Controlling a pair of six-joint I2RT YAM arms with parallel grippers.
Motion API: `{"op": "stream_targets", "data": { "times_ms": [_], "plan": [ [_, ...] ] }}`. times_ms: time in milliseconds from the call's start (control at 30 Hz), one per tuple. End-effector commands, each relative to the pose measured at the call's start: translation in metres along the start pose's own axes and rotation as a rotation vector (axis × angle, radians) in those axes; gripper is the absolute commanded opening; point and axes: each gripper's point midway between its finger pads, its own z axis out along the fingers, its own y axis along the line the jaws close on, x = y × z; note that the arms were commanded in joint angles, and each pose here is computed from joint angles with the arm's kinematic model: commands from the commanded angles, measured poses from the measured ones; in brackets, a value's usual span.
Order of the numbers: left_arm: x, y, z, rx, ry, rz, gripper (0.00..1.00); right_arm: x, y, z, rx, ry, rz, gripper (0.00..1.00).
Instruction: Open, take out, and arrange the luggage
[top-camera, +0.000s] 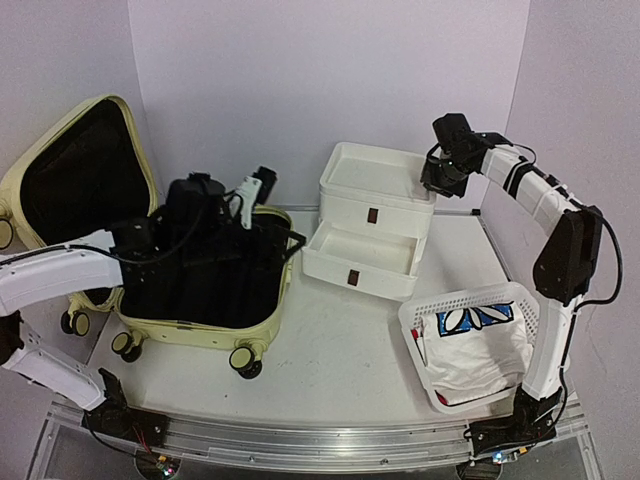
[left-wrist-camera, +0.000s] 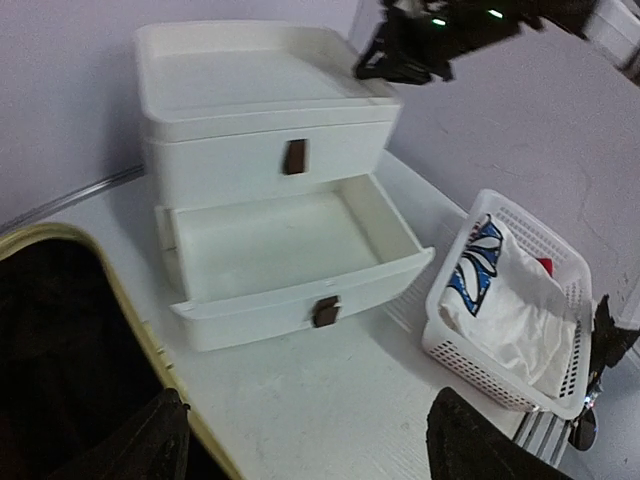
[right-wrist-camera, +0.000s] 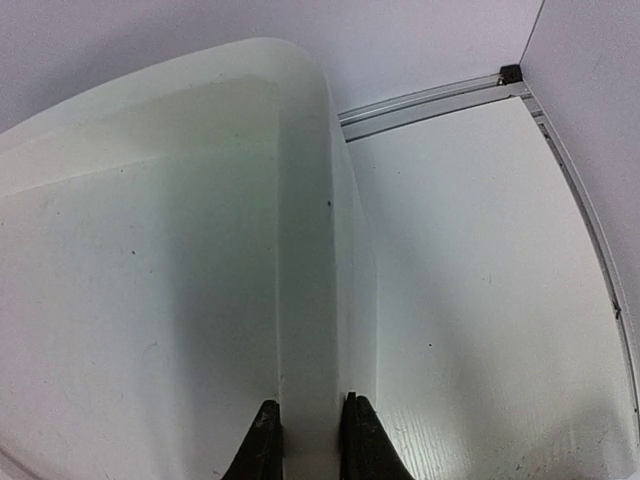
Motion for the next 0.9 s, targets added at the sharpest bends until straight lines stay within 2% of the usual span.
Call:
{"op": "stream_targets", "data": {
  "times_ms": [0, 100, 233, 367, 400, 467, 567, 733, 867],
  "plan": [
    [0.004, 0.111, -0.043, -0.307, 0.133, -0.324, 0.85, -0.019, 0.016, -0.021, -0.122, -0.064, 0.059, 0.0],
    [0.004, 0.169, -0.068, -0.512, 0.097, -0.631, 0.86, -0.016, 0.017, -0.018, -0.125, -0.052, 0.063, 0.0],
    [-0.006, 0.214, -0.084, -0.772, -0.066, -0.824, 0.87, -0.012, 0.018, -0.016, -0.134, -0.037, 0.07, 0.0],
    [-0.004, 0.255, -0.081, -0.922, -0.186, -1.001, 0.91, -0.011, 0.019, -0.017, -0.143, -0.032, 0.074, 0.0],
    [0.001, 0.268, -0.076, -0.947, -0.195, -1.053, 0.9, -0.011, 0.019, -0.017, -0.144, -0.031, 0.075, 0.0],
    [0.01, 0.295, -0.065, -1.002, -0.202, -1.14, 0.81, -0.011, 0.02, -0.019, -0.148, -0.03, 0.075, 0.0],
    [0.03, 0.327, -0.051, -1.094, -0.221, -1.24, 0.71, -0.01, 0.019, -0.021, -0.149, -0.03, 0.072, 0.0],
    [0.027, 0.363, -0.043, -1.194, -0.301, -1.281, 0.72, -0.009, 0.018, -0.023, -0.15, -0.03, 0.067, 0.0],
    [0.043, 0.388, -0.039, -1.255, -0.264, -1.367, 0.67, -0.007, 0.017, -0.022, -0.15, -0.023, 0.063, 0.0]
  ]
}}
